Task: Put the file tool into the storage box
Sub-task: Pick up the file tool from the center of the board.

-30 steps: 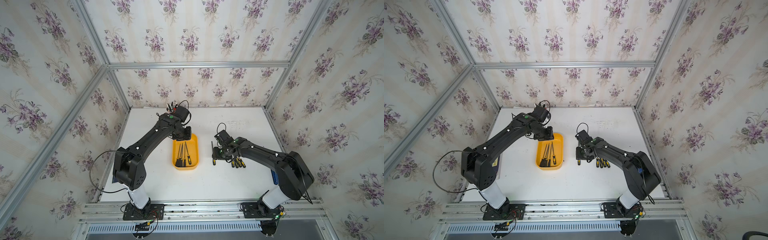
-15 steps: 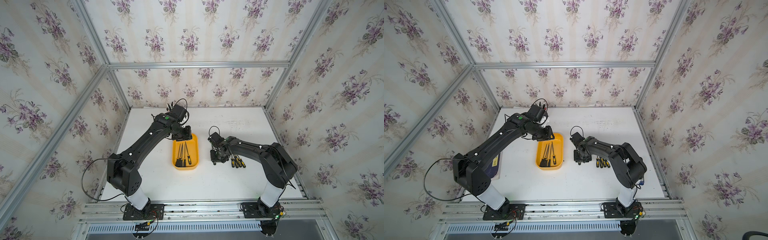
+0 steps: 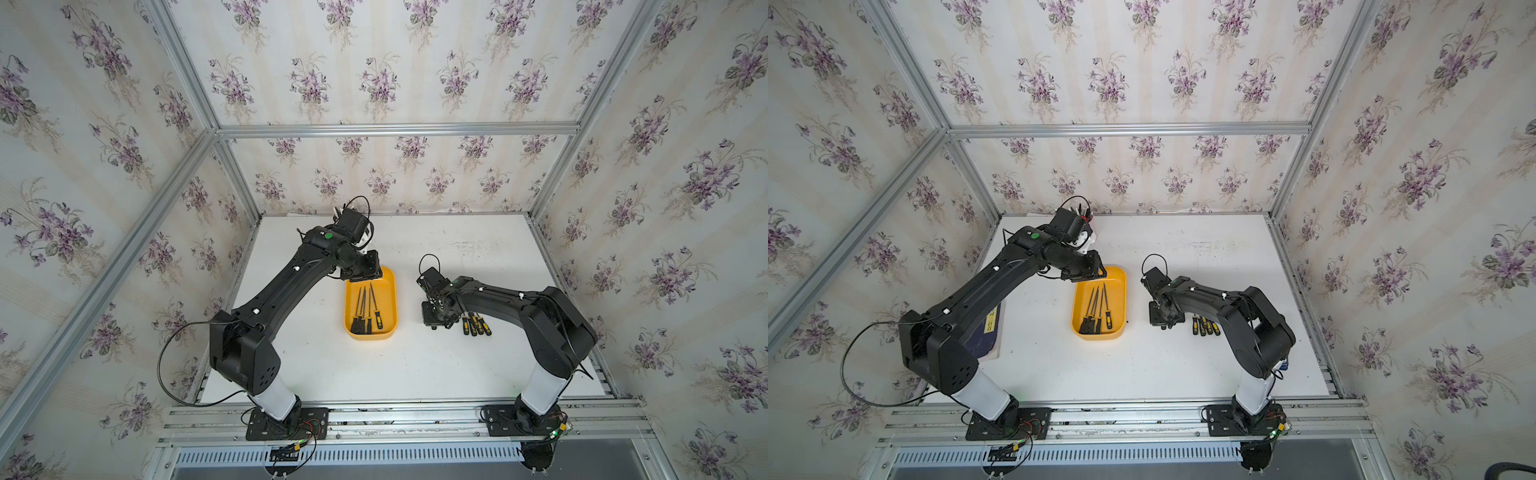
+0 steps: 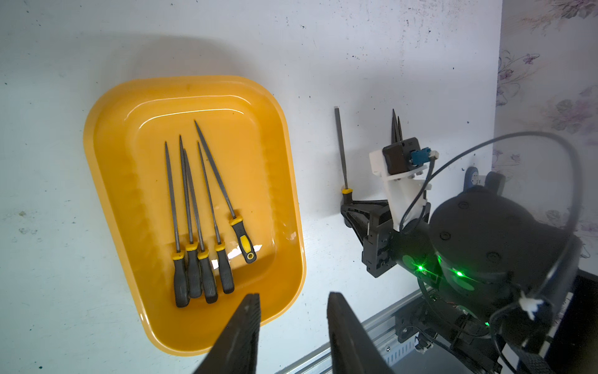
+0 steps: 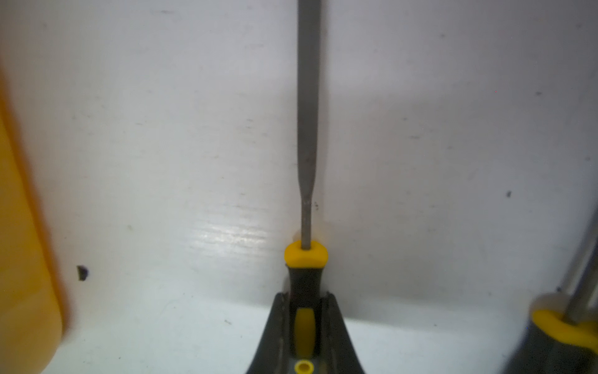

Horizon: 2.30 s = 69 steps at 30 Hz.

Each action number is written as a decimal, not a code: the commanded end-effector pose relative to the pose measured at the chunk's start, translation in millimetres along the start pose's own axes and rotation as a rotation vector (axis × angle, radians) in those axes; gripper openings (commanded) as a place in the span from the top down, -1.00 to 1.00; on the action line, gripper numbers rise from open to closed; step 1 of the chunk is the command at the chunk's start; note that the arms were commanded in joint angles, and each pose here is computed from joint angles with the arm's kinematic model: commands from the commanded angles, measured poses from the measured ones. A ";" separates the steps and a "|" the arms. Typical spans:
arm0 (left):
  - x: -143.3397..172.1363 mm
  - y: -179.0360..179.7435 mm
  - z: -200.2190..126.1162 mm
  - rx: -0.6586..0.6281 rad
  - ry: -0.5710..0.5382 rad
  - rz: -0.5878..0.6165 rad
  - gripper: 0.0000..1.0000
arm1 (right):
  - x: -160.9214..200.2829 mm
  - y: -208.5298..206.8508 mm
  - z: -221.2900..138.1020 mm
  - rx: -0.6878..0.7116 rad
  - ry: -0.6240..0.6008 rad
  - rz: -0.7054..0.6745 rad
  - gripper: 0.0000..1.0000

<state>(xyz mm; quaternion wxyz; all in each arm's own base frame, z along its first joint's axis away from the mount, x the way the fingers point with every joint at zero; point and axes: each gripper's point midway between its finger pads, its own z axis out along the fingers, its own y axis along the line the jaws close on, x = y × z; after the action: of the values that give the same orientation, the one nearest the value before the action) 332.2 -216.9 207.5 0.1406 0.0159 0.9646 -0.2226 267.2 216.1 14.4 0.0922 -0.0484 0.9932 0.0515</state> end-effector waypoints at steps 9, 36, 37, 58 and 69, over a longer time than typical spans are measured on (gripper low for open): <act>-17.0 -36.3 25.6 0.271 0.023 -0.119 0.16 | 13.6 23.3 -71.6 -0.276 -0.160 -0.091 0.90; -7.3 -78.9 86.2 0.335 0.129 -0.179 0.25 | 27.2 64.5 -117.1 -0.563 -0.236 -0.131 0.85; -6.4 -79.2 87.3 0.330 0.134 -0.174 0.26 | 27.5 64.8 -116.5 -0.565 -0.233 -0.132 0.85; -2.5 -62.7 90.1 0.198 0.163 -0.065 1.00 | 24.9 73.7 -117.7 -0.600 -0.229 -0.138 0.19; -25.7 -15.7 22.2 0.085 0.098 0.022 1.00 | 20.7 61.4 -129.0 -0.554 -0.279 -0.112 -0.48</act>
<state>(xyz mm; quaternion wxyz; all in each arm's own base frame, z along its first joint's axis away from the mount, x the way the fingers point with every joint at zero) 369.9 -264.1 199.2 0.0966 0.0240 0.9496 -0.2973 215.3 266.0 142.0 0.2045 -0.1246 0.9121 0.3328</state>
